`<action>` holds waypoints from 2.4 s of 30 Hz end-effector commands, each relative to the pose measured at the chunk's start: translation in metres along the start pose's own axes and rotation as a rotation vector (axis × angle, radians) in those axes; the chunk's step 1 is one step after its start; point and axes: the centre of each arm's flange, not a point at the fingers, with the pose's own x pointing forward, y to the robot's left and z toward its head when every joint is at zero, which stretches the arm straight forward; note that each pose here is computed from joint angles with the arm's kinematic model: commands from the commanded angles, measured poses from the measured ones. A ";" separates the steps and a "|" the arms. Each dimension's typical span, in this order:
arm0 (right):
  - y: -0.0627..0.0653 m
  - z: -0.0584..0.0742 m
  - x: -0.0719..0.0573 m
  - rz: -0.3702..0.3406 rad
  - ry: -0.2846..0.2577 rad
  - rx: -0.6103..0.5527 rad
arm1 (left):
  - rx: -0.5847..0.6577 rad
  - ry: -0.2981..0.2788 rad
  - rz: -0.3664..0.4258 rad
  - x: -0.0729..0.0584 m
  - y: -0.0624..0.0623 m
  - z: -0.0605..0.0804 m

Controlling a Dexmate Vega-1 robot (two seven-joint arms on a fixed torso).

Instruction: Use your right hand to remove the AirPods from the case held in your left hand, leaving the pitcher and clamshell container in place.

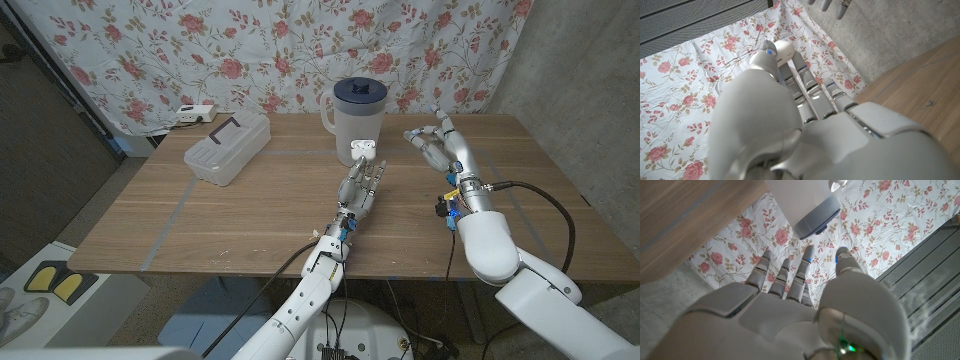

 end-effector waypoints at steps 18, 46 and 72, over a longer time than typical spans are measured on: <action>0.004 0.004 0.004 0.106 0.030 -0.080 | 0.020 -0.001 -0.012 -0.001 0.001 0.005; 0.018 0.023 0.012 0.194 -0.008 -0.151 | 0.014 0.012 -0.010 -0.004 0.005 0.005; 0.028 0.042 0.034 0.325 -0.031 -0.264 | 0.014 0.024 -0.017 -0.002 0.005 0.000</action>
